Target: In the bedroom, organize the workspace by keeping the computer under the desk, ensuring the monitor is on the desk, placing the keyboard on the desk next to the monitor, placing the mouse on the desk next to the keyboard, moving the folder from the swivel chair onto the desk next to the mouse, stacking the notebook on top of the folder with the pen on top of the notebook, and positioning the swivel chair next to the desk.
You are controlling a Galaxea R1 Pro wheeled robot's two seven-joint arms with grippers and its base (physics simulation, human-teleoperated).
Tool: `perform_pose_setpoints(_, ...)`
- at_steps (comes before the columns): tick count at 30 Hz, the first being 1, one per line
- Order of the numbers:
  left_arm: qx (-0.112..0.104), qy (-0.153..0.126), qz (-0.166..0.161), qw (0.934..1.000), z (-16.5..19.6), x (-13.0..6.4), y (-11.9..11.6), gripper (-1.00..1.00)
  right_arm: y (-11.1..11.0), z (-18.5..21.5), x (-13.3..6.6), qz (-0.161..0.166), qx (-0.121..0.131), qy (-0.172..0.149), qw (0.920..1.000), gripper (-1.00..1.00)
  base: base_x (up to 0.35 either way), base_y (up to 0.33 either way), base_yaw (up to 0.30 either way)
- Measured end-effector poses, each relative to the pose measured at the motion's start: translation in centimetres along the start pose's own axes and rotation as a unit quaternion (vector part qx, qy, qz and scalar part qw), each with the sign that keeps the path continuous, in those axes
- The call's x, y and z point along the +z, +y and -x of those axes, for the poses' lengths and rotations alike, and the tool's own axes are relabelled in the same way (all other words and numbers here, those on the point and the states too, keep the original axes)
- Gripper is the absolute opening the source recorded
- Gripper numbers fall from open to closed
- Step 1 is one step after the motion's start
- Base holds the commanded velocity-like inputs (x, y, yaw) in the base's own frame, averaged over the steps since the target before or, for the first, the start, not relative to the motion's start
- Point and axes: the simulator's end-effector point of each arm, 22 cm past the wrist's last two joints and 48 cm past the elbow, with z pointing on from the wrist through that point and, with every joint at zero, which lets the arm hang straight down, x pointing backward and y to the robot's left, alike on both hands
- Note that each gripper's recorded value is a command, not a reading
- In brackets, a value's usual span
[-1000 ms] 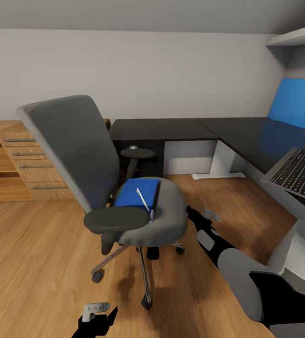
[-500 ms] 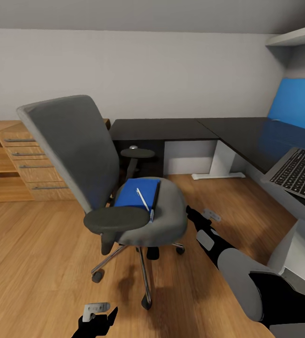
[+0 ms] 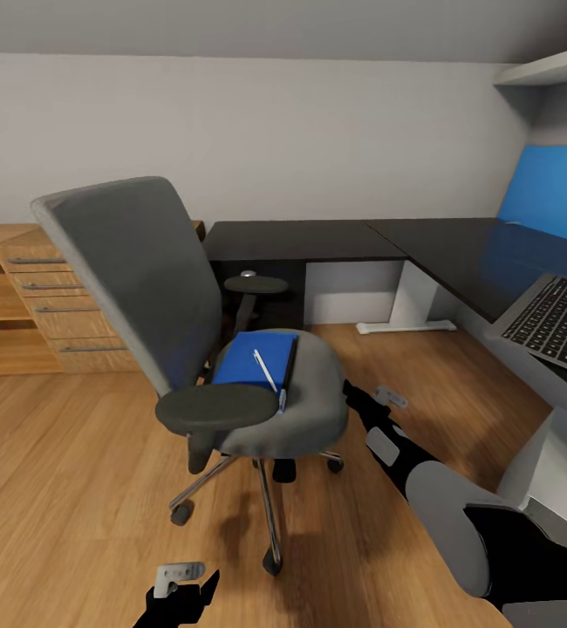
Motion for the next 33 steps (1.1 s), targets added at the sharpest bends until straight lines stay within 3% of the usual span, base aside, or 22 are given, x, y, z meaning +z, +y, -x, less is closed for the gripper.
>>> perform_pose_setpoints(12,0.000,0.001,0.000,1.0000,-0.10,0.02,0.02,1.00,0.27,-0.34,0.00,0.000,0.004,0.001,1.0000,1.00,0.000,0.000,0.023)
perform_pose_setpoints(28,-0.002,0.007,0.001,1.0000,-0.60,0.13,0.14,1.00,0.35,0.12,0.42,0.000,0.011,-0.008,0.9999,1.00,0.000,0.000,0.242)
perform_pose_setpoints(33,-0.001,0.007,0.001,1.0000,-0.68,0.14,0.15,1.00,0.70,0.00,0.46,0.006,0.002,-0.007,1.0000,1.00,0.000,0.000,0.139)
